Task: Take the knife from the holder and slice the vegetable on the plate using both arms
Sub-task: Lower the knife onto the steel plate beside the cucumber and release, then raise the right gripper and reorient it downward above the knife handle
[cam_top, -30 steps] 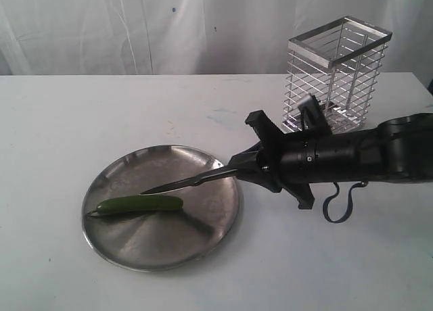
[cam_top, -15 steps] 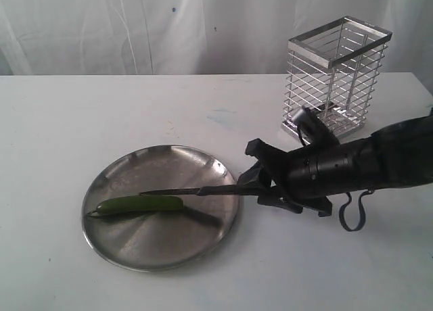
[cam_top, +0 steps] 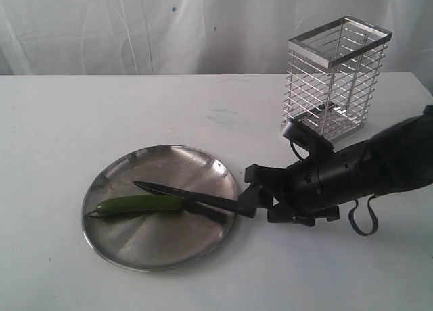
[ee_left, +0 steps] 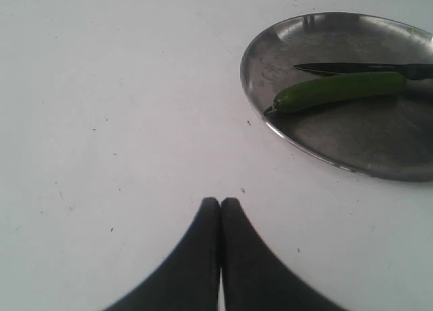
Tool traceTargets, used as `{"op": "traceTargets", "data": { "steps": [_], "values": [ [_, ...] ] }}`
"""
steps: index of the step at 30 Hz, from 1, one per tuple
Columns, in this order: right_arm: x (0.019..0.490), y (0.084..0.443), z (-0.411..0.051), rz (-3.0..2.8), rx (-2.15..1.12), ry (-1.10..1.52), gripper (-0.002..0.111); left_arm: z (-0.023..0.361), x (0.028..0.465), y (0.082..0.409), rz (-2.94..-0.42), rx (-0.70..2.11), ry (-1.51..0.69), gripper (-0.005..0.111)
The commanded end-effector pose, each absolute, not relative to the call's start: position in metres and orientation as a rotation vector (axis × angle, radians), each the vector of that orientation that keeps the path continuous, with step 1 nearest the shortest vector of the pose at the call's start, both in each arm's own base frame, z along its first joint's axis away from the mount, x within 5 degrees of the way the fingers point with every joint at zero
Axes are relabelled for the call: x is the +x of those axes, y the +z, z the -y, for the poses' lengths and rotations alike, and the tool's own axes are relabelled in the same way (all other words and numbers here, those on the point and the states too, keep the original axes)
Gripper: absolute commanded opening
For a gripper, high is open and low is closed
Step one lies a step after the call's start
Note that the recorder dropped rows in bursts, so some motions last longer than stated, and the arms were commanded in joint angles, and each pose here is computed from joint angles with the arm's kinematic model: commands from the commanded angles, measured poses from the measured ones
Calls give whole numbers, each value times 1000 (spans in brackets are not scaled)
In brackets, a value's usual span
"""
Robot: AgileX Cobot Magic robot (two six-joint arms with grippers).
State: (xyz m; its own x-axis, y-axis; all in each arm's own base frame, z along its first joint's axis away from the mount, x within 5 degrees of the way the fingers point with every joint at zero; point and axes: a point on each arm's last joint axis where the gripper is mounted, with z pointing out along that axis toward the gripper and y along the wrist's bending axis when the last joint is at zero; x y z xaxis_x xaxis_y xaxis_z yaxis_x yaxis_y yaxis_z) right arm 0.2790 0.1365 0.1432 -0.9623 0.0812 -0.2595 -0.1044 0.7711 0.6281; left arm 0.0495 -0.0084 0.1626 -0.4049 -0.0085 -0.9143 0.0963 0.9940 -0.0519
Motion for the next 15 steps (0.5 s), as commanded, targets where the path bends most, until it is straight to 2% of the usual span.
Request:
{"op": "traceTargets", "data": {
  "steps": [1,9,15],
  "values": [
    [275,145,-134,-2710,-156,915,59,8,50,162,-1980,56,-115,0],
    [259,172,-133,-2684,-455,925,56,8,50,162,-1980,56,-115,0],
    [267,234,-143,-2574,-488,1042,56,8,50,162,-1980,56,-115,0]
  ]
}}
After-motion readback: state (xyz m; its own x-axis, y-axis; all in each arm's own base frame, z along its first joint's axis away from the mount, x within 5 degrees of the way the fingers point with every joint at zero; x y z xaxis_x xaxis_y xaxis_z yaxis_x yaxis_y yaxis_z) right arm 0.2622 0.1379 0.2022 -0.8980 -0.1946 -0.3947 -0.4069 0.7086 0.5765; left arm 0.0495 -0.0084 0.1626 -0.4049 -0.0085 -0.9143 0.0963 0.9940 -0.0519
